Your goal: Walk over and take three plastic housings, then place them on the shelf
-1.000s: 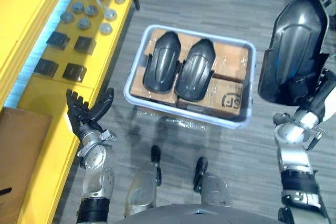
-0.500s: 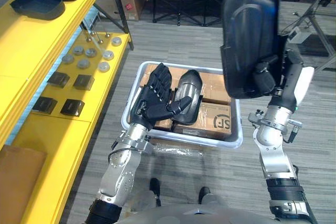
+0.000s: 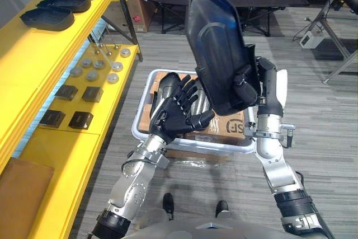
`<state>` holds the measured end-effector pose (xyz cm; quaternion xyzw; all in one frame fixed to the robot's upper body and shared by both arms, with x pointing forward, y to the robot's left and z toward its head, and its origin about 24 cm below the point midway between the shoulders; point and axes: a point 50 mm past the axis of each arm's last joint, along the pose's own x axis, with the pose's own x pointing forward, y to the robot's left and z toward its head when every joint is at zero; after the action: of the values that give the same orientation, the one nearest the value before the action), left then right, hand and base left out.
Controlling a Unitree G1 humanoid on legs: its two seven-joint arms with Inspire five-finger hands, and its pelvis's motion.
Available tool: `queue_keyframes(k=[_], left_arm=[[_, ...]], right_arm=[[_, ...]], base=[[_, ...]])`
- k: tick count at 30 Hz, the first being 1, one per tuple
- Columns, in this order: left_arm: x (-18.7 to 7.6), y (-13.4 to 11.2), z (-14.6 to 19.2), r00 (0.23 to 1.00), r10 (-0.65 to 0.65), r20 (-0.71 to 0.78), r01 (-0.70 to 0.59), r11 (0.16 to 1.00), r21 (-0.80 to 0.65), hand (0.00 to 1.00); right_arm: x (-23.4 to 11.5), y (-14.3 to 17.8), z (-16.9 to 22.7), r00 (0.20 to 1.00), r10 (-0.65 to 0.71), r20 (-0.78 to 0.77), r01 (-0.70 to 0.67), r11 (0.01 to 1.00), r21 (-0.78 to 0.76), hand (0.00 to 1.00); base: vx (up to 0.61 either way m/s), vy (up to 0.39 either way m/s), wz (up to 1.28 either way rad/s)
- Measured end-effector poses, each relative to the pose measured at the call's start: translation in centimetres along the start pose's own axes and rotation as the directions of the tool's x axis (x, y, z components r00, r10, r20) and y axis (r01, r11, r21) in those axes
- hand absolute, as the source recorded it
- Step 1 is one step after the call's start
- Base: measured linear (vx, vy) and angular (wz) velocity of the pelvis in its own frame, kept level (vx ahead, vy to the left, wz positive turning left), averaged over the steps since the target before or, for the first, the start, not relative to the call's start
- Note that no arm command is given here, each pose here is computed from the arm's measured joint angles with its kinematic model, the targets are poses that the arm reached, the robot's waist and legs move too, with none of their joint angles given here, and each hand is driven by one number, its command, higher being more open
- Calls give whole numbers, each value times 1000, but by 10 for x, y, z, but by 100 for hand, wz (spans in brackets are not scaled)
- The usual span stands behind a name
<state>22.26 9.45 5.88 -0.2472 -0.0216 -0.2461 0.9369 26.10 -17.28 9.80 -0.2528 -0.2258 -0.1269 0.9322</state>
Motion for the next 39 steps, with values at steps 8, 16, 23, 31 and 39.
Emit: queue_keyframes(k=[8,16,23,31,39], left_arm=[[6,-6,2,998,-54,10,54,998,-35,100],[10,-5,3,999,33,16,-32,997,-68,100],[11,-3,1,994,108,9,-107,991,-81,100],[9,2,-9,981,188,-38,-191,970,-147,0],[5,16,-23,942,319,-107,-335,918,-212,0]], right_arm=[[-12,24,7,993,118,10,-118,992,52,0],[-23,40,12,981,196,12,-196,976,93,0],[-30,51,12,973,233,-7,-230,965,124,0],[-38,59,7,965,258,-37,-251,959,131,0],[-51,69,10,954,298,-41,-289,947,142,0]], base=[[-4,2,-2],[0,2,0],[0,0,0],[-32,5,-1],[-15,4,-1]])
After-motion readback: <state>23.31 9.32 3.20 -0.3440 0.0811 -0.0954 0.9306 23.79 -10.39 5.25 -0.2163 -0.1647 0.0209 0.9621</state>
